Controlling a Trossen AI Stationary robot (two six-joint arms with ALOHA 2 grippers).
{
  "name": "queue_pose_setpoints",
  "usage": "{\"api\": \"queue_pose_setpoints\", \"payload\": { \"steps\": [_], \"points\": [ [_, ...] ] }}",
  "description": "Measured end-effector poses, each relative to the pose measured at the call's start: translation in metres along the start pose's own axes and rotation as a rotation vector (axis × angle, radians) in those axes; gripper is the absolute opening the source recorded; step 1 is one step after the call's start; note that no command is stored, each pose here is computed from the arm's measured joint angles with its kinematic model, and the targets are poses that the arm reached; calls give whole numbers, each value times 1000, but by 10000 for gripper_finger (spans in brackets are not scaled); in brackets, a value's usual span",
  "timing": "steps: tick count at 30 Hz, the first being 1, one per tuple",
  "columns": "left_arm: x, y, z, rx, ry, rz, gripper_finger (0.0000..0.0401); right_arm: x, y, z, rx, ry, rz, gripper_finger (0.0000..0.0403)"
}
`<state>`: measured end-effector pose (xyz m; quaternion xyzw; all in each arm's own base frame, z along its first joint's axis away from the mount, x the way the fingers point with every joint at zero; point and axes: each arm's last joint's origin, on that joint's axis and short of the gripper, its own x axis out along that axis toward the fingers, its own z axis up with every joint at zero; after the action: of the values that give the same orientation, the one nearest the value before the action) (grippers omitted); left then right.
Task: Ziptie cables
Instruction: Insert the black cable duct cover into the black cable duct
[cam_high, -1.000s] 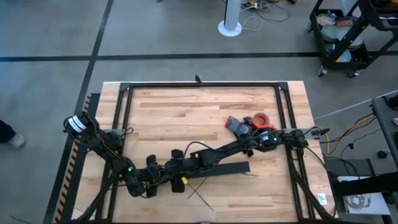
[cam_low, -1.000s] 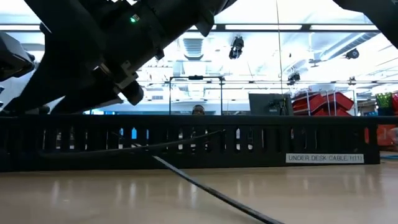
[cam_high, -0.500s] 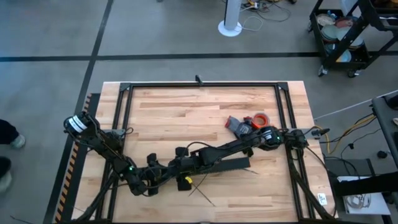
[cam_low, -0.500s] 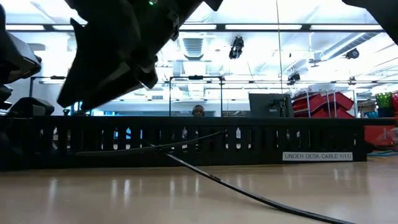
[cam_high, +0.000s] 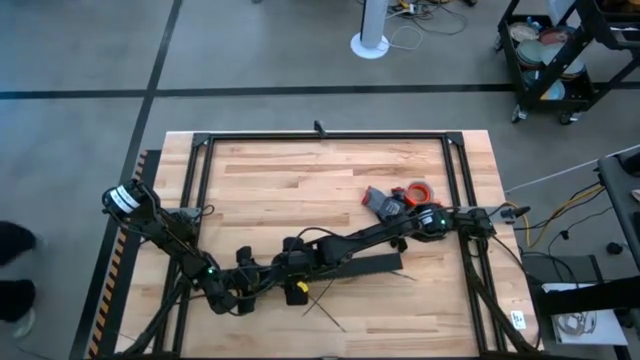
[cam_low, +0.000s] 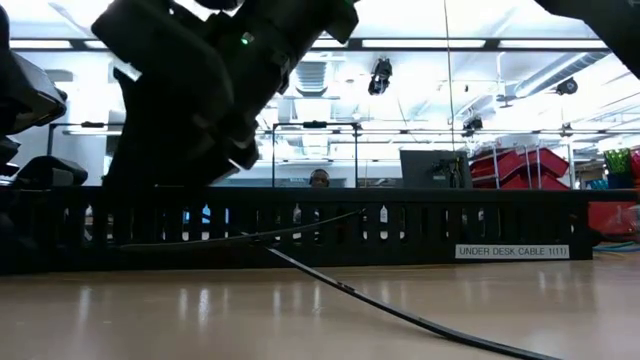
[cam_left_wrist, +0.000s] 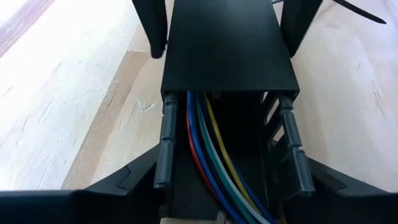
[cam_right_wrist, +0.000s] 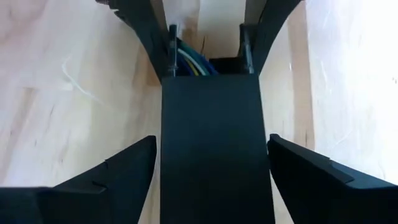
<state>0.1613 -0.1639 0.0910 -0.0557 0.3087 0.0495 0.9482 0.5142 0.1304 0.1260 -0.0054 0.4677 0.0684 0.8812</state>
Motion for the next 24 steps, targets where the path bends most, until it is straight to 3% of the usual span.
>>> {"api": "queue_pose_setpoints", "payload": {
  "steps": [24],
  "points": [
    [0, -1, 0, 0, 12, -14, 234, 5, 0, 3, 3, -44, 11, 218]
  ]
}}
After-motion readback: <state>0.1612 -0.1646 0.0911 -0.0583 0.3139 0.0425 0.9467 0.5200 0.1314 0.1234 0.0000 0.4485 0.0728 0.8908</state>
